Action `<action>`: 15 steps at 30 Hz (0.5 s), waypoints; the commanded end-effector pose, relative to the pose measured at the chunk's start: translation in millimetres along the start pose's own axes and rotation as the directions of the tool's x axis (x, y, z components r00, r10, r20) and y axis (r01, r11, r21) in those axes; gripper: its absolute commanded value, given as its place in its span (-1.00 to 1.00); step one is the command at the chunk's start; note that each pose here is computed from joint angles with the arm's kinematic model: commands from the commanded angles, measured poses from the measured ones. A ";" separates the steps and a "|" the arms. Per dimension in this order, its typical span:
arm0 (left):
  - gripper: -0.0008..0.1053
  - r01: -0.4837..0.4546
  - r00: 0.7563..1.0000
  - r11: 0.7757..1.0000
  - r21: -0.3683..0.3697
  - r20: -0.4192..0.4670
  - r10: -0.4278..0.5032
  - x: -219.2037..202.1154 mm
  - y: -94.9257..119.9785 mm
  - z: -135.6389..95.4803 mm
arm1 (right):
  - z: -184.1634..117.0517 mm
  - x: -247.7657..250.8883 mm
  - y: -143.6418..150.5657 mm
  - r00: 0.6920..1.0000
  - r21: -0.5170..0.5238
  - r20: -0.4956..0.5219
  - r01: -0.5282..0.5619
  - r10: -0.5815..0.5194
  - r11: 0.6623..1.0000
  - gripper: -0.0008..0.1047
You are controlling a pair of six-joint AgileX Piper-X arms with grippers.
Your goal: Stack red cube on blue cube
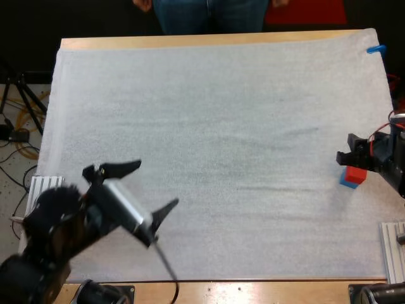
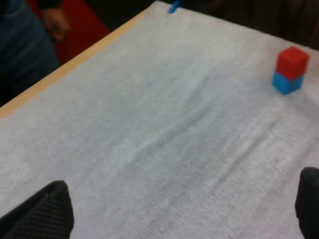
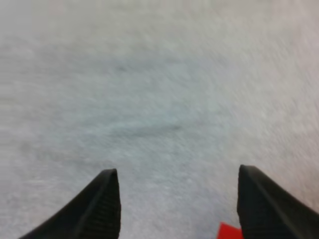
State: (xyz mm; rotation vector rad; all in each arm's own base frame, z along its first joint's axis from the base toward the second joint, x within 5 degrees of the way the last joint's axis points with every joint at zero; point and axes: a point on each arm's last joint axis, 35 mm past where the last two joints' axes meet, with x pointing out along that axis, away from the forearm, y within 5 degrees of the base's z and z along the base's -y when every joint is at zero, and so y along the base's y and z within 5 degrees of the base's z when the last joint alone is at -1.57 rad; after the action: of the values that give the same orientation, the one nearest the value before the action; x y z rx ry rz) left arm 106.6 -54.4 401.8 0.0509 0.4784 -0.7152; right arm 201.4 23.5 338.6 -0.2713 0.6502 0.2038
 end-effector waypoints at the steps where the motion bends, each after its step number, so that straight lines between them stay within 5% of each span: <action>1: 0.65 -0.032 0.999 0.999 -0.015 0.019 0.033 6.9 5.8 7.0 | 5.5 -1.2 -0.6 1.000 -0.013 0.026 -0.002 0.003 1.000 -0.02; 7: 0.65 -0.155 0.984 0.985 -0.076 0.074 0.160 32.6 46.8 22.4 | 22.1 4.4 -14.1 0.999 0.011 0.036 0.040 -0.041 0.999 -0.02; 15: 0.65 -0.276 0.949 0.949 -0.156 0.110 0.294 16.8 77.9 28.4 | 28.3 -1.6 -51.9 0.989 0.066 0.030 0.146 -0.148 0.987 -0.02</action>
State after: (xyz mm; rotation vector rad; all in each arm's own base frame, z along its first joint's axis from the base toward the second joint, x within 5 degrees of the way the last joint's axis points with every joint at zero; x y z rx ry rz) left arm 181.2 -11.1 403.8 -0.0512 0.4166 -0.3820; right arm 231.4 -18.0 365.8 -0.2363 0.6167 0.0311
